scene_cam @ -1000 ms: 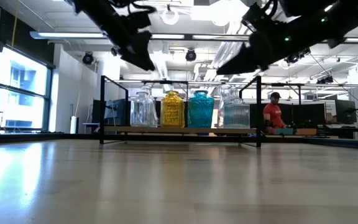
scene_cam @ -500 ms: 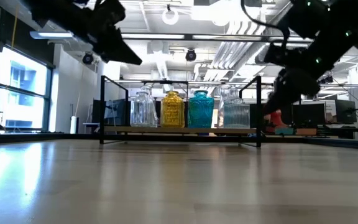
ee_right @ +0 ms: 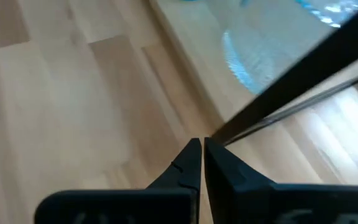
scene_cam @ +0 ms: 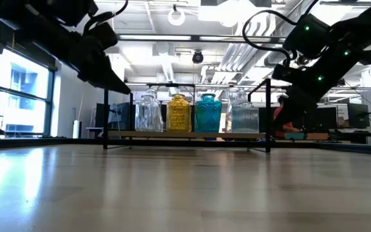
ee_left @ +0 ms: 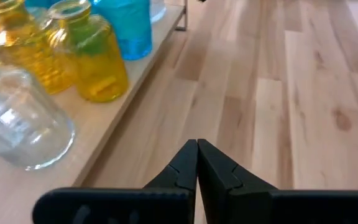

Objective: Sort vases onto shelf
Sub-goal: Adjust the shelf

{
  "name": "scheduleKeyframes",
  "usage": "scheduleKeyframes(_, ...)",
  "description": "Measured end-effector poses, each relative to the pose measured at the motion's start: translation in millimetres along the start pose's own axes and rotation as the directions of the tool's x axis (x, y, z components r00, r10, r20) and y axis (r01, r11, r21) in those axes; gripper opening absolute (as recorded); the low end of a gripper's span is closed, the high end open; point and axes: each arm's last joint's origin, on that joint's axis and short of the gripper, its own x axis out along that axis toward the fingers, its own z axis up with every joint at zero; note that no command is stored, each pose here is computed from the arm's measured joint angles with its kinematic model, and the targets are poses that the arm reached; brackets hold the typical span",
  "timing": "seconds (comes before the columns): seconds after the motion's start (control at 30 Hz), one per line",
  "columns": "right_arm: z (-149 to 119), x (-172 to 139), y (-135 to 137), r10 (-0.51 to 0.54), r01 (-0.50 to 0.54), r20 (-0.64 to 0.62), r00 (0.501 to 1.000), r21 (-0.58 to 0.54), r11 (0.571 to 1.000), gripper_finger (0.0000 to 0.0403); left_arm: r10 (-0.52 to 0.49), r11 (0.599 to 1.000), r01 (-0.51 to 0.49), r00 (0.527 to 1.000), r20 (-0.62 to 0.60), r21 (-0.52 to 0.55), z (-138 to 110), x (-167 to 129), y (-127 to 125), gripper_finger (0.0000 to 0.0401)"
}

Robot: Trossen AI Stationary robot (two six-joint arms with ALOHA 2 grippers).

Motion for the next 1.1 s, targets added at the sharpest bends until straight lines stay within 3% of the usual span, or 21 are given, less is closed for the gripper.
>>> scheduleKeyframes(0.4, 3.2, 5.0, -18.6, -0.052, 0.051, 0.008, 0.999, 0.078, 0.996, 0.0000, 0.120, 0.990, -0.122, 0.992, -0.024, -0.071, -14.3, 3.4, 16.0, 0.0000)
scheduleKeyframes(0.53, 2.3, 3.7, -14.3, 0.075, -0.075, -0.002, 0.997, 0.075, 0.994, 0.0000, 0.120, 0.990, -0.123, 0.992, -0.044, -0.074, -16.1, 3.7, 18.5, 0.0000)
scheduleKeyframes(0.63, 3.8, 3.3, -12.3, 0.109, -0.110, 0.014, 0.994, 0.070, 0.991, 0.0000, 0.113, 0.990, -0.117, 0.992, -0.048, -0.073, -16.5, 3.7, 18.3, 0.0000)
scheduleKeyframes(0.83, 7.8, 4.6, -21.4, -0.028, 0.023, 0.051, 0.998, 0.098, 0.995, 0.0000, 0.146, 0.986, -0.150, 0.987, -0.066, -0.078, -18.1, 4.9, 24.4, 0.0000)
scheduleKeyframes(1.1, 9.3, 6.2, -31.2, -0.085, 0.076, 0.060, 0.995, 0.140, 0.987, 0.0000, 0.242, 0.962, -0.255, 0.962, -0.125, -0.101, -23.7, 4.5, 35.3, 0.0000)
